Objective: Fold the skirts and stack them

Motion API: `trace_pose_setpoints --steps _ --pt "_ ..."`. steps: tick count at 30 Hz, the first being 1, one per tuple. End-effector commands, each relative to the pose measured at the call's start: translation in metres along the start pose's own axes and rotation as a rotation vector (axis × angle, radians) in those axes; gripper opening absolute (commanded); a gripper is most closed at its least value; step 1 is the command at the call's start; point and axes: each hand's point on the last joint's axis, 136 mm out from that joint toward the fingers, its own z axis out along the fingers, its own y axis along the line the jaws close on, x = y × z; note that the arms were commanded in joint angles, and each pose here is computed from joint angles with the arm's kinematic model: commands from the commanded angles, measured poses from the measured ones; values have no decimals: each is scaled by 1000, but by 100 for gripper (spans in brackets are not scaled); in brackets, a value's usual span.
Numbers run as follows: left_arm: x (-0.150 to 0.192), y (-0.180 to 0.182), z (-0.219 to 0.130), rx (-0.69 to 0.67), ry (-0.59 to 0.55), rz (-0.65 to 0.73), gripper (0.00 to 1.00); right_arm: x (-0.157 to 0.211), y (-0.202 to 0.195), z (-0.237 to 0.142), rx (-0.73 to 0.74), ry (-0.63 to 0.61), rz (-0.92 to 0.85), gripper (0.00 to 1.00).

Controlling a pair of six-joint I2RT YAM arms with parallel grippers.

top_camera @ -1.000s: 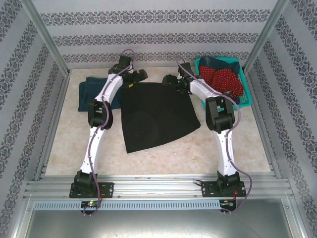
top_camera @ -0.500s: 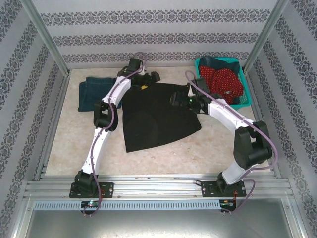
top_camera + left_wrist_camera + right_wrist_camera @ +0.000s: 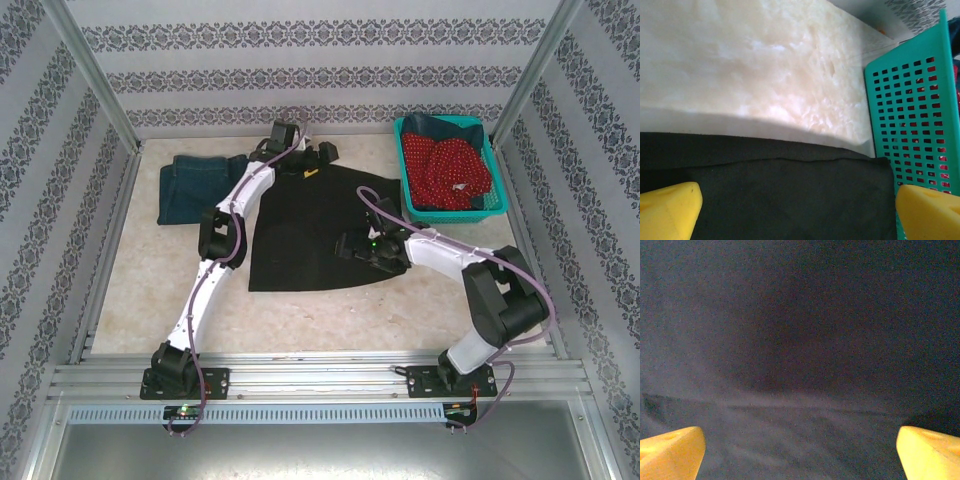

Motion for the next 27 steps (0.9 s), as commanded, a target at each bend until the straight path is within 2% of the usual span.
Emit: trace_pose_setpoints --steps 1,4,8,13,18,21,23,25,27 --pt "-23 -25 -68 -106 -22 24 100 -38 -10 15 80 -116 56 98" --pt "-17 -44 -117 -206 -12 93 100 -57 3 22 54 -133 41 98" --pt "19 -44 -163 -322 -5 95 100 -81 24 22 15 -154 26 98" --pt "89 -5 -217 -449 -75 -46 100 -99 36 -6 -16 -233 18 98" --pt "176 42 -271 -626 -55 -200 100 -94 14 -34 14 -283 33 98" --pt "221 56 -288 -649 -25 -274 99 -87 -11 -48 91 -308 15 98" --pt "240 57 -287 -607 3 -308 96 -80 -36 -52 157 -296 10 98" --pt "258 53 -278 -537 54 -344 89 -72 -57 -54 179 -261 18 98" --pt "272 53 -272 -525 94 -364 82 -65 -71 -56 169 -235 19 98"
